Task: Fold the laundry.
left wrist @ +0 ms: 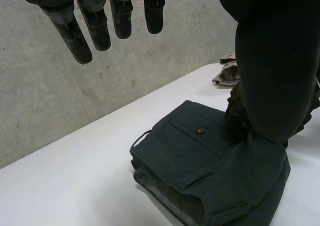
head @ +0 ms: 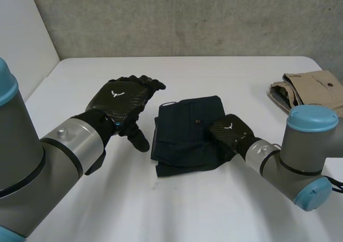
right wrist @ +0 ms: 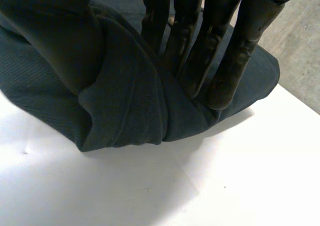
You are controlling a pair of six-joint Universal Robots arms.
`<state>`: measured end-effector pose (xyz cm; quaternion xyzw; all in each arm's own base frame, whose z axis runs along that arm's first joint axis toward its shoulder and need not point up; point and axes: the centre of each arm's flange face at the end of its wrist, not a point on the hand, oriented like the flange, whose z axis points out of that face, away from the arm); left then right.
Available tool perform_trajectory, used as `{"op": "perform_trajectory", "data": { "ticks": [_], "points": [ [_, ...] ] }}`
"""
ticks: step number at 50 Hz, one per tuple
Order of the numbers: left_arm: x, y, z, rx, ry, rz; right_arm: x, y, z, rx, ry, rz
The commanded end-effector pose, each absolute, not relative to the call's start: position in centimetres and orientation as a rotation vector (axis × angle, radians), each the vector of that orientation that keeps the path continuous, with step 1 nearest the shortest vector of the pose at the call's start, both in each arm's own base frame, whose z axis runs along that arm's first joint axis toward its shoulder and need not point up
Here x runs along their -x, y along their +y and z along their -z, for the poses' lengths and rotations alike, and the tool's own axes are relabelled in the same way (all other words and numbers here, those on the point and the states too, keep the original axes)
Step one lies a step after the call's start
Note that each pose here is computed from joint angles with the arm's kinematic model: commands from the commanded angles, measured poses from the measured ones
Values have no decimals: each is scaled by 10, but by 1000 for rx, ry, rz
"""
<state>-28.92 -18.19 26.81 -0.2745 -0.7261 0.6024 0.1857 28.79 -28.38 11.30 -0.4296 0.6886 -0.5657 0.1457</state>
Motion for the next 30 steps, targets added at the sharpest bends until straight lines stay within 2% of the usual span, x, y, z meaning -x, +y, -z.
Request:
{"op": "perform_trajectory", "data": {
  "ticks": [1, 5, 9, 14, 17, 21, 22, 25, 30],
  "points": [
    [286, -186, -268, 759, -2059, -1704, -293, -296, -121, 1260, 1939, 1695],
    [286, -186, -268, 759, -2059, -1704, -303, -309, -131, 1367, 1853, 1805],
    [286, -187, -269, 756, -2055, -1710, -311, -330, -159, 1501, 1707, 1997],
    [287, -188, -271, 752, -2047, -1718, -320, -364, -214, 1518, 1471, 2267],
    [287, -188, -272, 749, -2045, -1724, -317, -383, -228, 1476, 1416, 2349],
    [287, -188, -272, 748, -2046, -1726, -282, -427, -247, 1342, 1441, 2468],
    [286, -188, -272, 747, -2047, -1727, -264, -444, -252, 1281, 1466, 2505],
    [286, -187, -272, 748, -2051, -1725, -234, -469, -255, 1193, 1504, 2556],
    [286, -187, -271, 749, -2052, -1724, -147, -520, -245, 980, 1653, 2634]
  ]
}}
